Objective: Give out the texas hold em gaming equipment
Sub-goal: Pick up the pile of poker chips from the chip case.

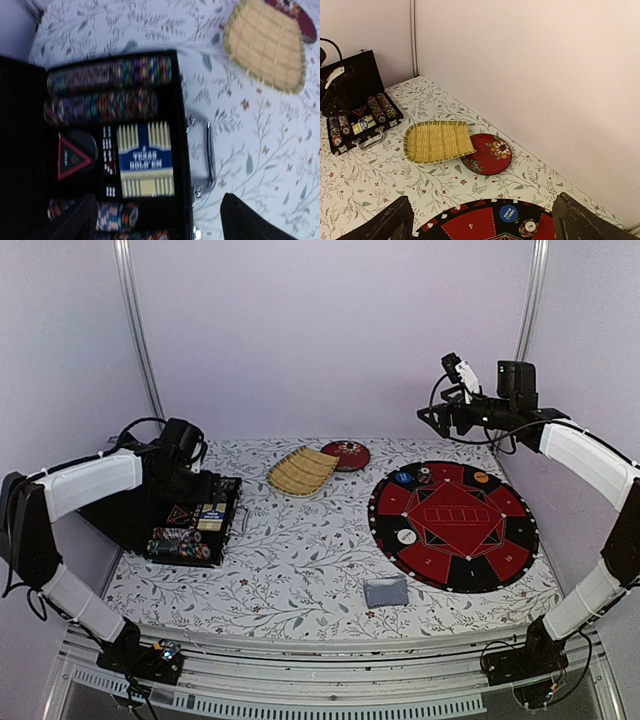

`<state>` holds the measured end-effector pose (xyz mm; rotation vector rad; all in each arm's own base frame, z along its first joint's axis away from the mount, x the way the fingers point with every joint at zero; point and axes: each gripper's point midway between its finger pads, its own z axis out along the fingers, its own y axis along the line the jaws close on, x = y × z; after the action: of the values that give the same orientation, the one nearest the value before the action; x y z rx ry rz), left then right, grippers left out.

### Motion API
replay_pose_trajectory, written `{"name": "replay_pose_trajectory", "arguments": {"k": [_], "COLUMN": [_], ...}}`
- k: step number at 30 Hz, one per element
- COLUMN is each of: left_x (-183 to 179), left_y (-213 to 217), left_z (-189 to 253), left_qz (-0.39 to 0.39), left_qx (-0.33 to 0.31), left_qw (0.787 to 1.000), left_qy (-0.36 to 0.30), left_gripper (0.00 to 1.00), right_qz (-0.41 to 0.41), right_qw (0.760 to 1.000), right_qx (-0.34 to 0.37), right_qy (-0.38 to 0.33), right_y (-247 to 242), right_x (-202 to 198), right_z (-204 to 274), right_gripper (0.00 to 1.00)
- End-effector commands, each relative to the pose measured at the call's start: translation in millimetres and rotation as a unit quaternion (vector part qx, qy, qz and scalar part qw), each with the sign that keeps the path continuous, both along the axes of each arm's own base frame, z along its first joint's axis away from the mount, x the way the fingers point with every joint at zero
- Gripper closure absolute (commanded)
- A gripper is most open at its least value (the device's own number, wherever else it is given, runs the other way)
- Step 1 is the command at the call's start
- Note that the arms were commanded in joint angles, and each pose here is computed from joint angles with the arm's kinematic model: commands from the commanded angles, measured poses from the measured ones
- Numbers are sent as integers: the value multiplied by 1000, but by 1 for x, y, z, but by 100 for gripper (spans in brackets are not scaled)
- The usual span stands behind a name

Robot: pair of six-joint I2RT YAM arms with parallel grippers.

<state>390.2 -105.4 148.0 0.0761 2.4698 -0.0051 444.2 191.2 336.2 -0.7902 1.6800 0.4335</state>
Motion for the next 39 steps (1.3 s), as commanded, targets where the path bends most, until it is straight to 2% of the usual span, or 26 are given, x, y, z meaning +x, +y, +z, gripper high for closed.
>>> {"name": "replay_pose_trajectory", "arguments": {"k": [1, 3, 5, 10, 15, 20, 28, 33, 39], "left_x": [-72, -87, -97, -104, -96, -85, -100, -100, -103], "left_y": [29, 33, 35, 33, 34, 28, 22, 1, 3], "left_z": [-35, -44, -55, -72, -84, -91, -116, -106, -106], "left_qz": [93, 111, 123, 117, 109, 95, 87, 51, 48], "left_qx": [-19, -33, -39, -40, -32, -36, -45, -42, -14], "left_qw": [990, 988, 985, 984, 987, 989, 985, 989, 991], "left_qy": [103, 104, 113, 125, 115, 107, 145, 131, 125], "left_gripper": [30, 41, 43, 39, 34, 36, 41, 42, 41], "right_qz": [-4, -5, -1, -3, 7, 8, 13, 18, 28], "right_qw": [1000, 999, 999, 999, 999, 998, 998, 998, 998], "right_qx": [-4, -22, -34, -47, -45, -48, -50, -49, -47], "right_qy": [29, 28, 26, 24, 28, 30, 33, 35, 36], "right_y": [9, 14, 19, 20, 23, 24, 25, 27, 29], "right_x": [-17, -21, -24, -24, -27, -28, -29, -30, -32], "right_z": [-23, -29, -33, -40, -42, -44, -45, -46, -46], "right_gripper": [2, 2, 2, 2, 1, 1, 1, 1, 1]}}
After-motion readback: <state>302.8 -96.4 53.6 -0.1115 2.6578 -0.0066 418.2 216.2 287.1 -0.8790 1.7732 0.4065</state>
